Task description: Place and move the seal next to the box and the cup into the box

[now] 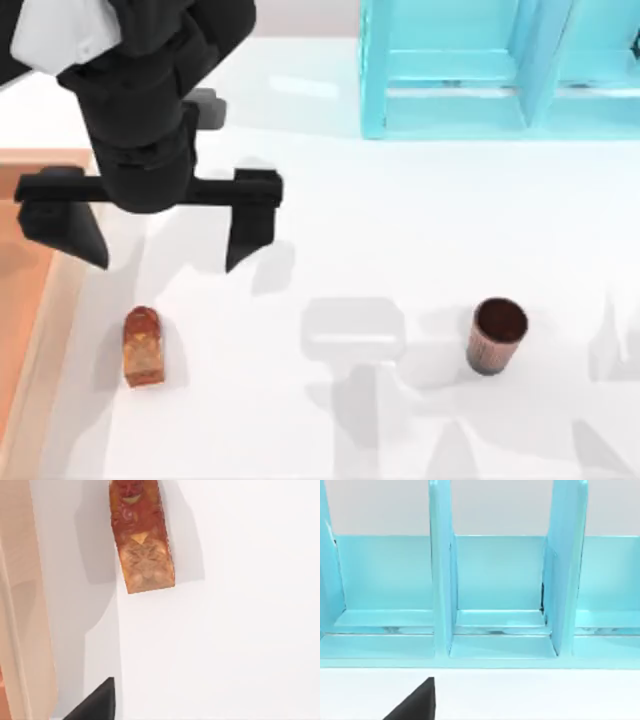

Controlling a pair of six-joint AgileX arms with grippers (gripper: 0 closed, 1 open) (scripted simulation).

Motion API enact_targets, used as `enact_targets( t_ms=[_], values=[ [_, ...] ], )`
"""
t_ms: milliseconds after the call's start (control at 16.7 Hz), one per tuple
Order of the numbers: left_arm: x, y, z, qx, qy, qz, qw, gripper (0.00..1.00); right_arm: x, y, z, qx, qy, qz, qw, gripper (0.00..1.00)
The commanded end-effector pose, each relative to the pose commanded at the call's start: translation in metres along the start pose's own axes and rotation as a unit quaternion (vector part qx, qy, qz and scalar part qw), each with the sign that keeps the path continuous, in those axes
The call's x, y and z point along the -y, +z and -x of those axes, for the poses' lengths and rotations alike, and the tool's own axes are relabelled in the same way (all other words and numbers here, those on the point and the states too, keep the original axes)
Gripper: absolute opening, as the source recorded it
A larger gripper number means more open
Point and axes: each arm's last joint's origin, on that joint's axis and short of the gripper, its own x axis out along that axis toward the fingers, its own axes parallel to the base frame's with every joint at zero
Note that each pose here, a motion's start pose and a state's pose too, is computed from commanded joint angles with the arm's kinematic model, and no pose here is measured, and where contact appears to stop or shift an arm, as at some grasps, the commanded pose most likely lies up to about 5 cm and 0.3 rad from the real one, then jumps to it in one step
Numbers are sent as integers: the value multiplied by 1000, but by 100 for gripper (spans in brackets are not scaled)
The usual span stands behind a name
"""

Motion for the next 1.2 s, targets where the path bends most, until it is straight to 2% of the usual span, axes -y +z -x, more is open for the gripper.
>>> enact_targets(
  t_ms=[180,360,540,720,900,1200],
  values=[
    [60,17,1,23,13,0,1000,100,0,0,0,0,0,0,1000,100],
    [133,20,-1,63,12,2,998,100,0,0,0,0,0,0,1000,100],
    [204,4,-11,103,-1,4,995,100,0,0,0,0,0,0,1000,100],
    [258,-24,-26,132,-15,6,991,100,0,0,0,0,0,0,1000,100],
    [287,-46,-40,146,-21,6,989,100,0,0,0,0,0,0,1000,100],
    [290,-48,-43,146,-22,7,989,100,0,0,0,0,0,0,1000,100]
  ],
)
